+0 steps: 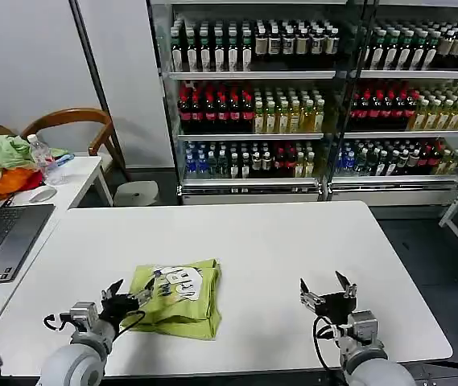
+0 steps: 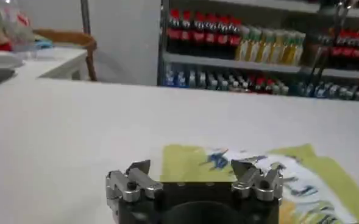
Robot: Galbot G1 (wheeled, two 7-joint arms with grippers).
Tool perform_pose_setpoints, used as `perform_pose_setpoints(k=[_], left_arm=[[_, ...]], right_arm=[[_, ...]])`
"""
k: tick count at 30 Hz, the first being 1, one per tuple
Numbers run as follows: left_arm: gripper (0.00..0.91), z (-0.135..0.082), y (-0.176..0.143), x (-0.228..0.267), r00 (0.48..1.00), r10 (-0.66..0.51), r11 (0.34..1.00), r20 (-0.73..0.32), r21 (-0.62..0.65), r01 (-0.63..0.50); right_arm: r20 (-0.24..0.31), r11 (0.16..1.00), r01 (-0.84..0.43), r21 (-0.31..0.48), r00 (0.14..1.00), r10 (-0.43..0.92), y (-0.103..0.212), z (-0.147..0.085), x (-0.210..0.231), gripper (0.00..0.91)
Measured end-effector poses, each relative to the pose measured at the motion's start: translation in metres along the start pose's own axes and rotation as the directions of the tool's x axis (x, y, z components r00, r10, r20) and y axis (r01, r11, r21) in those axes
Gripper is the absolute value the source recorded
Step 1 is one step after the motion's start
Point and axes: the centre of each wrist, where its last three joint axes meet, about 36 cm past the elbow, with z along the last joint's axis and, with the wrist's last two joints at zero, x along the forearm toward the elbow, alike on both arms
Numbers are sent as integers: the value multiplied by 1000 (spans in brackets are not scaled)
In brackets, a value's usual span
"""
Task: Fold and organize the clothes.
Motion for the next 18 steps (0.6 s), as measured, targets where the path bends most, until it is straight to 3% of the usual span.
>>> perform_pose_setpoints(k=[6, 8, 18], left_arm=[[907, 11, 6, -3, 999, -10, 1000, -33, 8, 10], [40, 12, 9, -5, 999, -19, 1000, -38, 12, 20], [50, 22, 9, -8, 999, -15, 999, -49, 41, 17]], right_arm=[[9, 1000, 3, 1, 1000, -3, -2, -4, -1, 907], [11, 1000, 2, 2, 1000, -2, -2, -5, -2, 907], [11, 1000, -2, 1, 1000, 2, -4, -5, -2, 907]])
